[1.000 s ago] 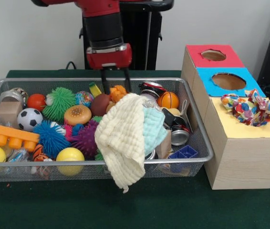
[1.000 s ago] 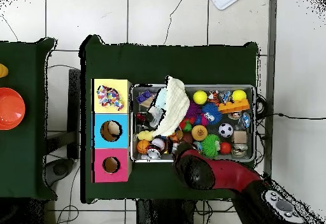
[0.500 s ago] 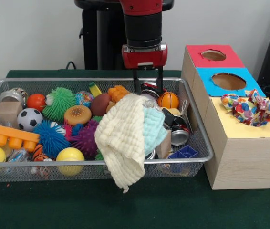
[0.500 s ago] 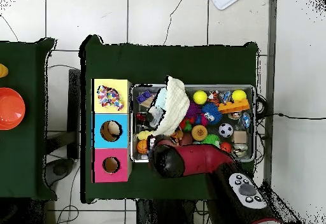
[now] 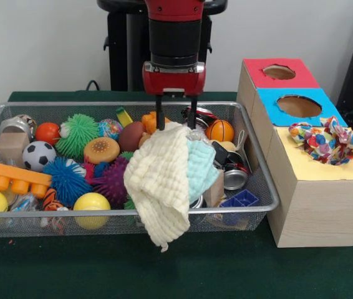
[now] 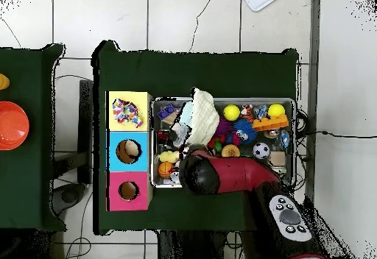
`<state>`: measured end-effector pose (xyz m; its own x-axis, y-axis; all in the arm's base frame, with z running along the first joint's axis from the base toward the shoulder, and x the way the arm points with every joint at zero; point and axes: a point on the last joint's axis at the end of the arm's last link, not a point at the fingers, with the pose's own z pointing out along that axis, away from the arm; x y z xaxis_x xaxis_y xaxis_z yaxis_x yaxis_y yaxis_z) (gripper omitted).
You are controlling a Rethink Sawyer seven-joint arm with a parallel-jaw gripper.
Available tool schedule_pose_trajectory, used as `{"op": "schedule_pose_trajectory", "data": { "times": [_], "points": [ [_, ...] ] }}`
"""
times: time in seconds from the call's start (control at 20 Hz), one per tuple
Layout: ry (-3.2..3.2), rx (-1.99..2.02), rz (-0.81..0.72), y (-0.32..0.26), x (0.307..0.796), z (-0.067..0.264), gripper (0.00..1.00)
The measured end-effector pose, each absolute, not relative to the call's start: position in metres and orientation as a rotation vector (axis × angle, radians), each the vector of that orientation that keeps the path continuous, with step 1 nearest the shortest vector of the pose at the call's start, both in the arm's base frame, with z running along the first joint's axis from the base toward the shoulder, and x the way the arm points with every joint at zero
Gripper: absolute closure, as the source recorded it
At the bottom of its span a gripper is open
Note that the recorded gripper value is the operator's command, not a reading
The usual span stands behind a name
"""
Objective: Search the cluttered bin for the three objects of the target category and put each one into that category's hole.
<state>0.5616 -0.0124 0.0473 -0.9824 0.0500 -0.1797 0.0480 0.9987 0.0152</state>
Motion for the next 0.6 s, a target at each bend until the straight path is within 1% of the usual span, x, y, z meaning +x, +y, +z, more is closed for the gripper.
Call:
{"op": "schedule_pose_trajectory", "data": {
  "times": [0.25, 0.6],
  "points": [
    [2.915, 0.085, -0.028, -0.024, 0.5692, 0.0492, 0.0],
    [2.901, 0.125, -0.013, -0.0229, 0.5747, 0.0414, 0.0]
  ]
}}
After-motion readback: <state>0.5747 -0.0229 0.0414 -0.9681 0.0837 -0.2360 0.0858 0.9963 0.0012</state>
